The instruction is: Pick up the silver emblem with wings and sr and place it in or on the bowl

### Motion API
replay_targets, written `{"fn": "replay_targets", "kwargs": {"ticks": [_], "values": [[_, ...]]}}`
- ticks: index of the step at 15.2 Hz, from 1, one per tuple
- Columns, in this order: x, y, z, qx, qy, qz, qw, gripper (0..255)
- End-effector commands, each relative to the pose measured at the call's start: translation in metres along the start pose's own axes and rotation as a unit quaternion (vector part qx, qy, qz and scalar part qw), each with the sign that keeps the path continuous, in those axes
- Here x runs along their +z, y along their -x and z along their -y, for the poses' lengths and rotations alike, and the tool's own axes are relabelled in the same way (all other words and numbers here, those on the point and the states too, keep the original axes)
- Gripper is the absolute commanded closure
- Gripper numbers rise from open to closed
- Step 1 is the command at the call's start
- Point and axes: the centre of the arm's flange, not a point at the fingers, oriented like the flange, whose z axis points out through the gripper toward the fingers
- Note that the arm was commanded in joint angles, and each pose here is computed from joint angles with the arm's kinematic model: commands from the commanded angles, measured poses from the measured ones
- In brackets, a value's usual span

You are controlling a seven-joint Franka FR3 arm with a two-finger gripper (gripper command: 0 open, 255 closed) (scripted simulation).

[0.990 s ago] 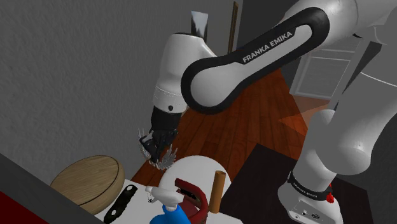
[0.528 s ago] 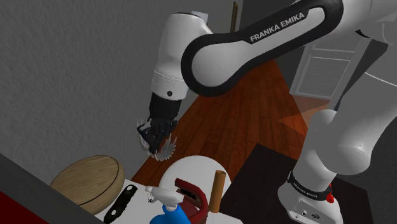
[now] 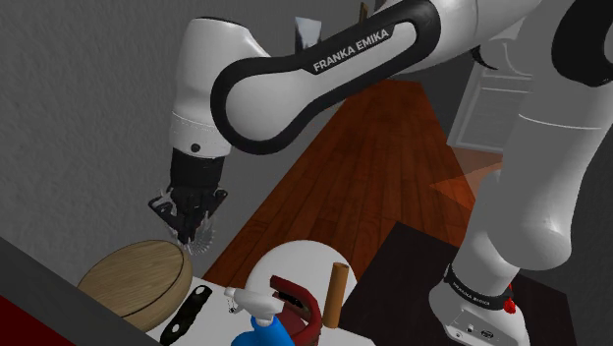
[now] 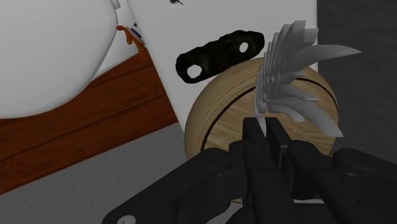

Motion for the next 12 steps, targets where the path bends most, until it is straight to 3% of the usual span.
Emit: {"fn": "replay_targets", "kwargs": {"ticks": [1, 8, 12], "values": [[0.009, -0.02, 0.017, 0.001, 0.0, 0.0, 1.0, 255], [0.039, -0.083, 0.078, 0.001, 0.0, 0.0, 1.0, 255], [0.06, -0.08, 0.072, 0.001, 0.0, 0.0, 1.0, 255]]}}
